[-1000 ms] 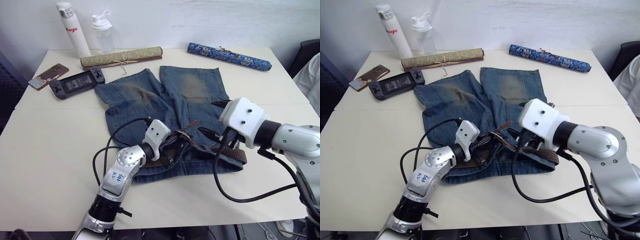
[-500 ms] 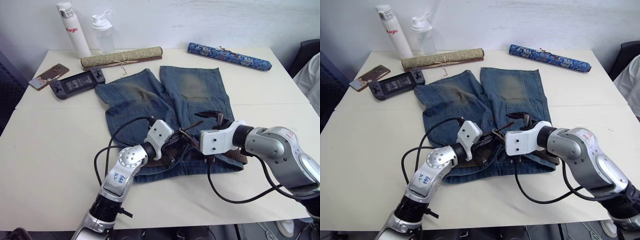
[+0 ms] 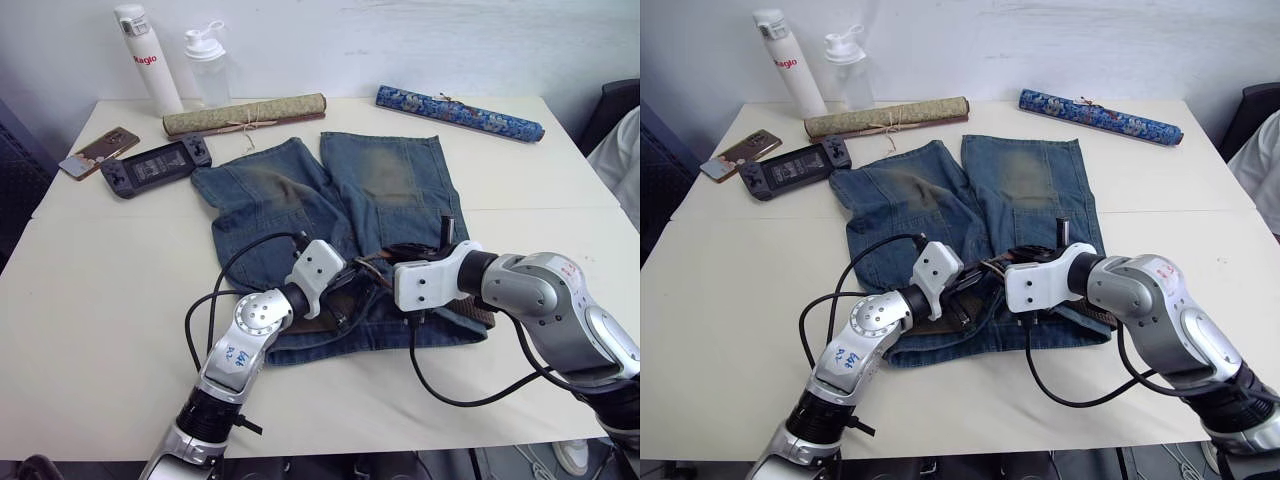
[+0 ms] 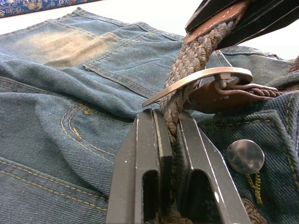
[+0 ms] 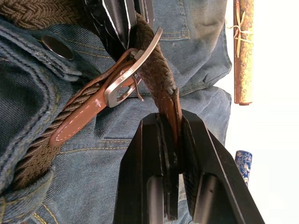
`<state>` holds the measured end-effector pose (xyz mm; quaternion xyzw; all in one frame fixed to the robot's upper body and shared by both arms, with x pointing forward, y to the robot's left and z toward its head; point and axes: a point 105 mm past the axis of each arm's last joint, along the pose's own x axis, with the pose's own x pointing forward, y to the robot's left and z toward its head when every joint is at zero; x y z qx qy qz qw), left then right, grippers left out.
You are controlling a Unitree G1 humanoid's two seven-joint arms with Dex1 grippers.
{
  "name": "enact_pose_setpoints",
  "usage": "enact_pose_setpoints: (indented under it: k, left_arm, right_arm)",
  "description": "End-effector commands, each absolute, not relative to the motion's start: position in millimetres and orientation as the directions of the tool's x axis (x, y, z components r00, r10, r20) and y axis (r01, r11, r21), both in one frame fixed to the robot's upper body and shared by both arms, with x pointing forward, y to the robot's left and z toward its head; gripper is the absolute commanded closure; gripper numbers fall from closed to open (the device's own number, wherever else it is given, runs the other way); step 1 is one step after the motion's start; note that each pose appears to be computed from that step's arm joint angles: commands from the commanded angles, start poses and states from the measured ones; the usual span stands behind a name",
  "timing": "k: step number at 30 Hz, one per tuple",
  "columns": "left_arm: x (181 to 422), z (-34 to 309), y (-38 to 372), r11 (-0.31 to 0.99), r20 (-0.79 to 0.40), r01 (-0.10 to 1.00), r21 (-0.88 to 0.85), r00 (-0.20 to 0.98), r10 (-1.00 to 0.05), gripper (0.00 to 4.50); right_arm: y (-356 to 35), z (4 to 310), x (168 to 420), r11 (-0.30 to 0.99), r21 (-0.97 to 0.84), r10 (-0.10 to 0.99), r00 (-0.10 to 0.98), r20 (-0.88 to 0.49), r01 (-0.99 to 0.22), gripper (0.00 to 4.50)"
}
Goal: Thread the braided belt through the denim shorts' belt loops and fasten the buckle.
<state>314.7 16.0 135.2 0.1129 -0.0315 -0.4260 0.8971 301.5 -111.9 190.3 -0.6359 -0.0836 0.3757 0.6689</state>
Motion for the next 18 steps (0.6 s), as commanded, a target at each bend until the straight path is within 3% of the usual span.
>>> enact_pose_setpoints:
  k: [1, 6, 12, 18]
  left_arm:
    - [305.2, 160.3, 9.8, 0.563, 0.058, 0.792, 0.236, 0.567, -0.822, 4.08]
    - [296.3, 175.3, 28.7, 0.552, 0.119, 0.816, 0.173, 0.539, -0.834, 2.15]
    - [275.1, 183.4, 60.7, 0.517, 0.137, 0.852, 0.074, 0.505, -0.852, 2.15]
    - [262.7, 180.3, 67.5, 0.463, 0.101, 0.886, 0.004, 0.46, -0.882, 2.15]
  right_arm:
    - [-116.2, 206.6, 303.3, -0.037, -0.941, 0.599, 0.746, -0.291, -0.337, 4.5]
    - [-120.2, 223.6, 307.1, 0.017, -0.964, 0.596, 0.777, -0.203, -0.265, 4.5]
    - [-125.1, 242.1, 304.8, 0.005, -0.986, 0.609, 0.783, -0.129, -0.166, 4.5]
    - [-117.1, 243.3, 295.6, -0.105, -0.989, 0.67, 0.728, -0.145, -0.101, 4.5]
